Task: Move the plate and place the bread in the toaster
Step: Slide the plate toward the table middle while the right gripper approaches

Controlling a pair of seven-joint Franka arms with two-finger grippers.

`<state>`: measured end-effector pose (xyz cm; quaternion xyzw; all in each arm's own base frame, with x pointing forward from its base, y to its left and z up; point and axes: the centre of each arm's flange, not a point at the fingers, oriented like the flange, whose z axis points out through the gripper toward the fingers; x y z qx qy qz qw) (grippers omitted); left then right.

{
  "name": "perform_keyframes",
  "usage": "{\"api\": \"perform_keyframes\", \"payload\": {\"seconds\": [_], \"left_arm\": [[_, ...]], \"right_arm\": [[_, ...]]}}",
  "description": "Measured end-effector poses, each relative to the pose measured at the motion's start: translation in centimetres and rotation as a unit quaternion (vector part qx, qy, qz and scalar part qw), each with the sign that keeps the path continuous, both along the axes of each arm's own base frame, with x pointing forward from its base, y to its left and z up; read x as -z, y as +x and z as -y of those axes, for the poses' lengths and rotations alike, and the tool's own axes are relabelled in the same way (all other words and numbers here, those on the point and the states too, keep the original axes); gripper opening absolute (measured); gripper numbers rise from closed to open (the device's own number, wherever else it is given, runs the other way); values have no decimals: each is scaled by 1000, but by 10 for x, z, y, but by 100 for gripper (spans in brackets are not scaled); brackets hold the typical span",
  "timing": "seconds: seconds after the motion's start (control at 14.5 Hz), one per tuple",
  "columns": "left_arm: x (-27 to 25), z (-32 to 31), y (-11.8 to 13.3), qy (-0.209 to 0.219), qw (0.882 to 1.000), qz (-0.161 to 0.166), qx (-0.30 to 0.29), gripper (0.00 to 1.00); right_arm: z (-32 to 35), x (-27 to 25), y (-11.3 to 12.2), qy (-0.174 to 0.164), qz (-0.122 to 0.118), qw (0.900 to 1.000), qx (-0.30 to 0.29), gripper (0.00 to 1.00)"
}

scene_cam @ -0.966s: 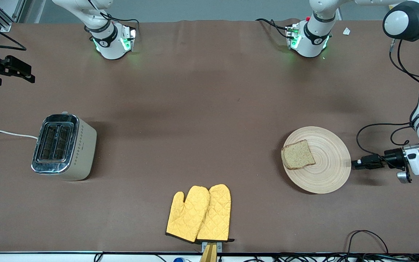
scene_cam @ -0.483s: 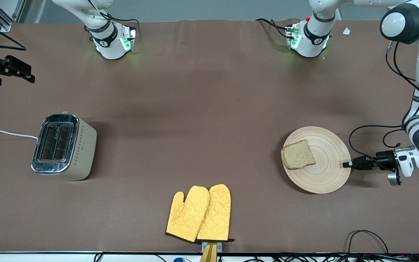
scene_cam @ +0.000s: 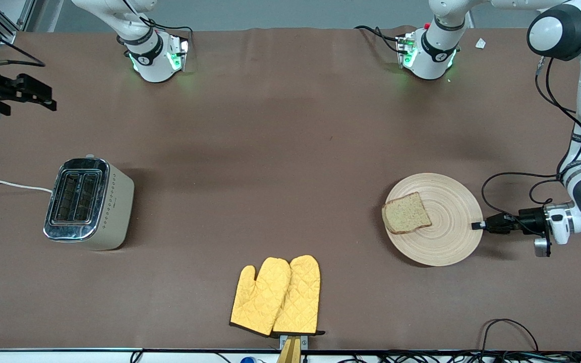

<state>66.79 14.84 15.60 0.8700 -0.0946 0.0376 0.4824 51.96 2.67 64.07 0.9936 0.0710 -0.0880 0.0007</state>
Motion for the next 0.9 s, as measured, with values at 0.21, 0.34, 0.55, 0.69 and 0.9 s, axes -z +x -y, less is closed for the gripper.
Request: {"api": "perform_keyframes", "payload": {"seconds": [0.21,0.34,0.55,0.69,0.9], "left_arm": [[-15,56,15,-32,999,18,33,9],[-25,102,23,-46,997,20,55,9],[-37,188,36,-40,997,17,68,9],[-41,247,38,-35,996,19,74,9],[-41,331,31,-42,996,20,72,9]], "right_arm": [[-45,39,15,30,-33,999,-28,100],[-72,75,36,52,-43,998,-17,100],[-109,126,62,60,-49,997,20,100],[-123,156,76,68,-54,995,53,100],[-130,210,94,78,-38,993,85,100]]}}
